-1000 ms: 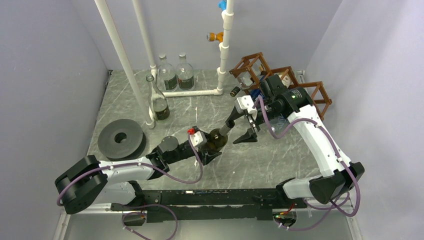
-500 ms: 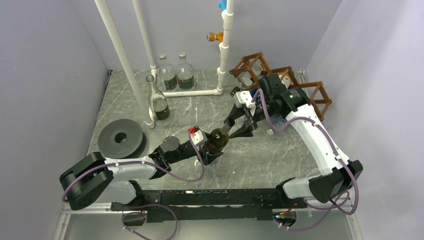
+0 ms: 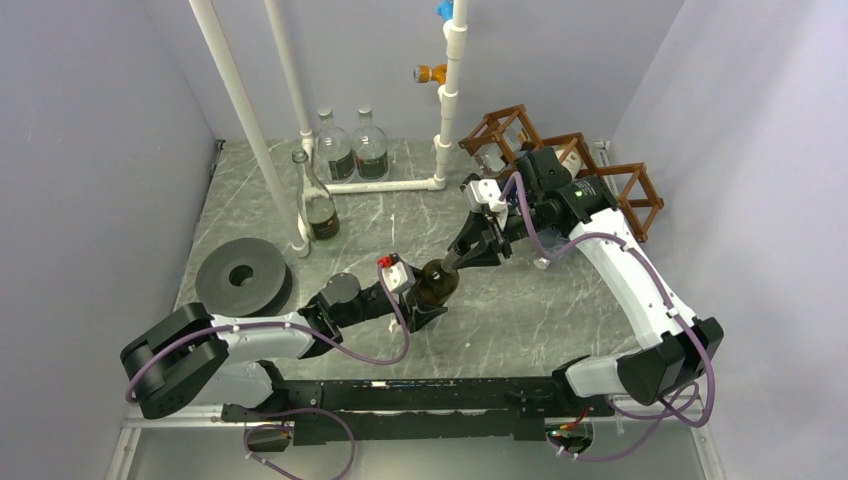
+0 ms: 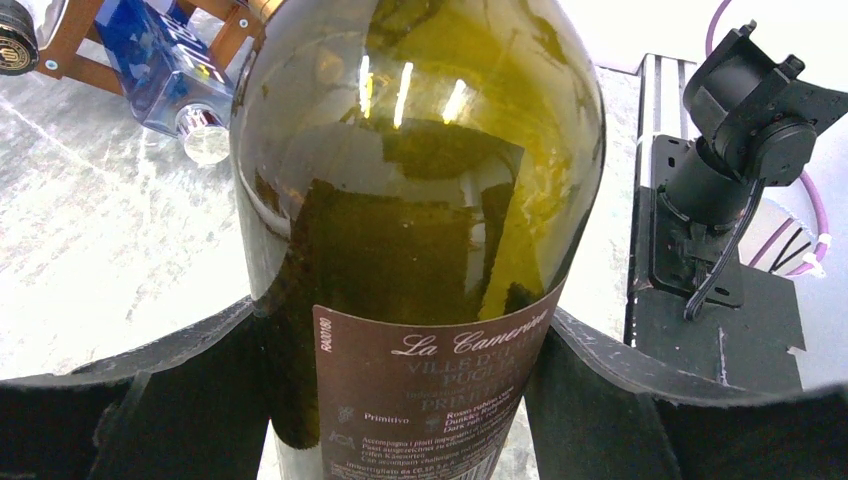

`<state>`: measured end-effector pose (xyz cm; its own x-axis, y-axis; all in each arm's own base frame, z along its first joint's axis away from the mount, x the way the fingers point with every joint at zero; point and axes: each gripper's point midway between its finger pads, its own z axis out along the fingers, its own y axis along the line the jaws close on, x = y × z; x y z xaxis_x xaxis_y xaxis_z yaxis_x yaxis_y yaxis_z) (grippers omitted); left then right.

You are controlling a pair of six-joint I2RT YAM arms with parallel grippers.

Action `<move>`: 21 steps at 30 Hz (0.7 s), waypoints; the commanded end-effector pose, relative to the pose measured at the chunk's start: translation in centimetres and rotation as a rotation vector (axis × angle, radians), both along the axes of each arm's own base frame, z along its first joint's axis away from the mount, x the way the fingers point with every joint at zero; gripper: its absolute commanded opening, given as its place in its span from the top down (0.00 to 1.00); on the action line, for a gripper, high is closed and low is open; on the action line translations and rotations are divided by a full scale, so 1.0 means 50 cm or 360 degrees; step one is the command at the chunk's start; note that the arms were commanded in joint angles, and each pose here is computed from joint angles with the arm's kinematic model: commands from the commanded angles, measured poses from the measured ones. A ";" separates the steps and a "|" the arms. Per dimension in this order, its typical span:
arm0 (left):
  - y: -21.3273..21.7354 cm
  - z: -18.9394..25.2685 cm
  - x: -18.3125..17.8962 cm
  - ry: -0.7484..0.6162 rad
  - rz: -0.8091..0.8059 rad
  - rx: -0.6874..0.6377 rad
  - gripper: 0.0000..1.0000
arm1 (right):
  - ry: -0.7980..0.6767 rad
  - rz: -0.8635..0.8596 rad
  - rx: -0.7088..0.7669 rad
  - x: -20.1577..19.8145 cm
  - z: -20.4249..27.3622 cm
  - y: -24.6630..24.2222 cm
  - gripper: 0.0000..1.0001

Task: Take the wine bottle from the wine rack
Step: Pick up the wine bottle from the wine rack.

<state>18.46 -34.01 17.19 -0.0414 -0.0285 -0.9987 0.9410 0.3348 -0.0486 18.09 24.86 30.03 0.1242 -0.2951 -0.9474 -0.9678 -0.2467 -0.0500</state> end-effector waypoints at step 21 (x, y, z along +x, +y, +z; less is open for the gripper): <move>0.015 0.115 0.028 0.0019 0.0160 -0.0235 0.00 | 0.0059 -0.0331 -0.0074 0.101 0.052 0.023 1.00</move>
